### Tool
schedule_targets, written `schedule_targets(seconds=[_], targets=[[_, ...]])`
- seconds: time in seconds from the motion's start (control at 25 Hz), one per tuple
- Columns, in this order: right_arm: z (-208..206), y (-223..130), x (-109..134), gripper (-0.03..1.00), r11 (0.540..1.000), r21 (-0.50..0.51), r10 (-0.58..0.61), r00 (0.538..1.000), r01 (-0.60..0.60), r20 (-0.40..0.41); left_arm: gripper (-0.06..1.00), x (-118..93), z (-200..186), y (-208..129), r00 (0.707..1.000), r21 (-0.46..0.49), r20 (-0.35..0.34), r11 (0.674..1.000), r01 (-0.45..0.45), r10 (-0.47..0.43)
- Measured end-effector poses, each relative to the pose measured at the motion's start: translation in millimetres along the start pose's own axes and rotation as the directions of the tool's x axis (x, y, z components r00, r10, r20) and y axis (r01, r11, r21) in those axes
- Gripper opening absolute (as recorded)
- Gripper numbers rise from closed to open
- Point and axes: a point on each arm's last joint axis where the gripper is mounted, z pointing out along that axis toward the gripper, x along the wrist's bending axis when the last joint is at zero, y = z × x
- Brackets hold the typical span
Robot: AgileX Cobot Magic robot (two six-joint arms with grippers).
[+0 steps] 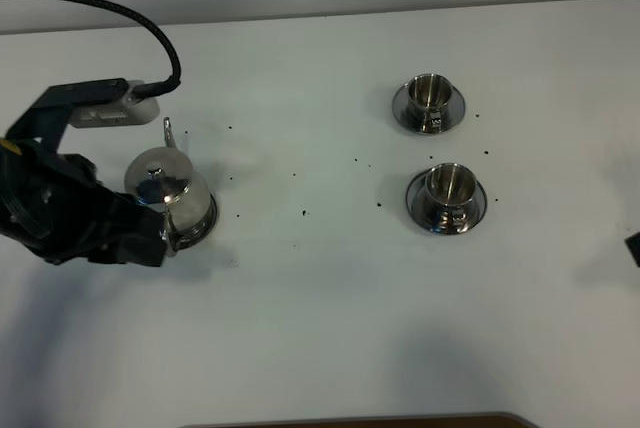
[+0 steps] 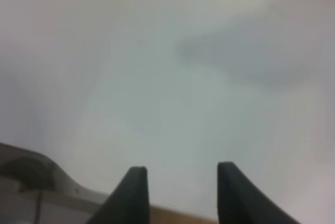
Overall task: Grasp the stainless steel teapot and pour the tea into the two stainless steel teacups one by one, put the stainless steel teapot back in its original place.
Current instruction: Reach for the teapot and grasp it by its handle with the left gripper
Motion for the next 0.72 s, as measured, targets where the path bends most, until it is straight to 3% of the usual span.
schedule_targets(seconds=[0.16,0.32,0.52,0.72], targets=[[-16,-26,-2,0.31,1.000,-0.003,0.019,0.999,-0.019,0.039,0.44,8,-6,1,0.993,-0.054,-0.109,0.998,0.039,-0.045],[-25,-63,-1,0.31,0.999,-0.042,0.027,0.999,-0.025,0.042,0.44,13,-9,4,0.984,-0.103,-0.160,0.993,0.057,-0.073],[-38,-109,2,0.31,0.979,-0.200,0.037,0.998,-0.027,0.046,0.42,17,-11,10,0.974,-0.178,-0.197,0.981,0.072,-0.107],[-44,-148,4,0.31,0.927,-0.374,0.048,0.998,-0.026,0.048,0.41,18,-12,16,0.971,-0.255,-0.207,0.965,0.063,-0.118]])
